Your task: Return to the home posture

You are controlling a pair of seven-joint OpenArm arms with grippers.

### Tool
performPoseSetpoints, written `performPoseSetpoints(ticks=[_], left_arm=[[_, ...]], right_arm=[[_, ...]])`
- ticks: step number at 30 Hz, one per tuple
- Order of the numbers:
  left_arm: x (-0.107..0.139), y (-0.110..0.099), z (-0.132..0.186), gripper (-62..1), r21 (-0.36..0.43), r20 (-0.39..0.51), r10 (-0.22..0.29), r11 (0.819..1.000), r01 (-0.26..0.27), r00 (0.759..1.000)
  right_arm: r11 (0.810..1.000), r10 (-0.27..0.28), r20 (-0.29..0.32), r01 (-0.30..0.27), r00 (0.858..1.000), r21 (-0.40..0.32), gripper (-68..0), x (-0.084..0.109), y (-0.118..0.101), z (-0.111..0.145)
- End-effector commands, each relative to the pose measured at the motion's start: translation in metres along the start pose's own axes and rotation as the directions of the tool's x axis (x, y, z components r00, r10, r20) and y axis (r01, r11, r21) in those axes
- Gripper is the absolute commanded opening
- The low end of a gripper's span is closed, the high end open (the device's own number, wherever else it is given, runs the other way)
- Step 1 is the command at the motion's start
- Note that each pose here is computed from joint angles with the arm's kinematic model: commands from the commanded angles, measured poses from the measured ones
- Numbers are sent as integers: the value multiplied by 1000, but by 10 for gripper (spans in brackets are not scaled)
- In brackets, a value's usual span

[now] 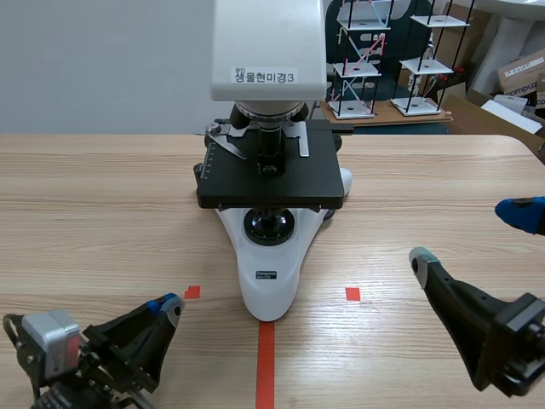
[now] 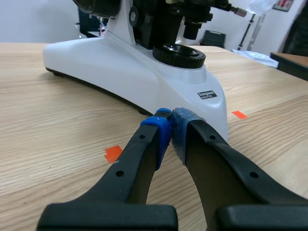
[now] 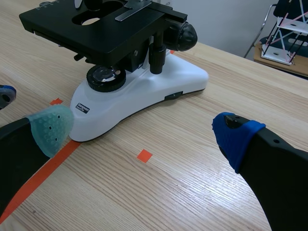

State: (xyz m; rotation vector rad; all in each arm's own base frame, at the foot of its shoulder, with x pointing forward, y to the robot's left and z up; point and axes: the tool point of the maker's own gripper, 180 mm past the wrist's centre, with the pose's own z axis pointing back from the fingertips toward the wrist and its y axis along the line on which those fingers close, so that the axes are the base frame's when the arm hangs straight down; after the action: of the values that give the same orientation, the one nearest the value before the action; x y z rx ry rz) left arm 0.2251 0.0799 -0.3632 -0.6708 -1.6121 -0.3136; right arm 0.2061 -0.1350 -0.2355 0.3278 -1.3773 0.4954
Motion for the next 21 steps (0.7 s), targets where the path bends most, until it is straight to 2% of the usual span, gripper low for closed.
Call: performPoseSetpoints(ticks=[1, 6, 8, 10, 12, 15, 21], left_arm=[[16, -2, -3, -579, -29, 38, -10, 1000, 11, 999], [30, -7, -2, -577, -70, -36, -84, 994, 81, 996], [46, -10, -2, -539, -86, -35, -122, 989, 119, 992], [65, -13, -1, -482, -95, -33, -132, 987, 129, 991], [80, -13, -2, -471, -83, -50, -130, 989, 126, 990], [96, -16, -4, -468, -97, -94, -183, 980, 174, 979], [123, -30, 5, -299, -146, -98, -252, 961, 237, 963]], right_arm=[[1000, 16, 39, -17, 999, 1, -35, 12, -4, -2], [1000, 16, 39, -17, 999, 1, -35, 12, -4, -2], [1000, 16, 39, -17, 999, 1, -35, 12, -4, -2], [1000, 16, 39, -17, 999, 1, -35, 12, -4, -2], [1000, 17, 39, -17, 999, 1, -35, 12, -4, -2], [1000, 16, 39, -17, 999, 1, -35, 12, -4, -2], [1000, 16, 40, -17, 999, 1, -35, 12, -4, -2]])
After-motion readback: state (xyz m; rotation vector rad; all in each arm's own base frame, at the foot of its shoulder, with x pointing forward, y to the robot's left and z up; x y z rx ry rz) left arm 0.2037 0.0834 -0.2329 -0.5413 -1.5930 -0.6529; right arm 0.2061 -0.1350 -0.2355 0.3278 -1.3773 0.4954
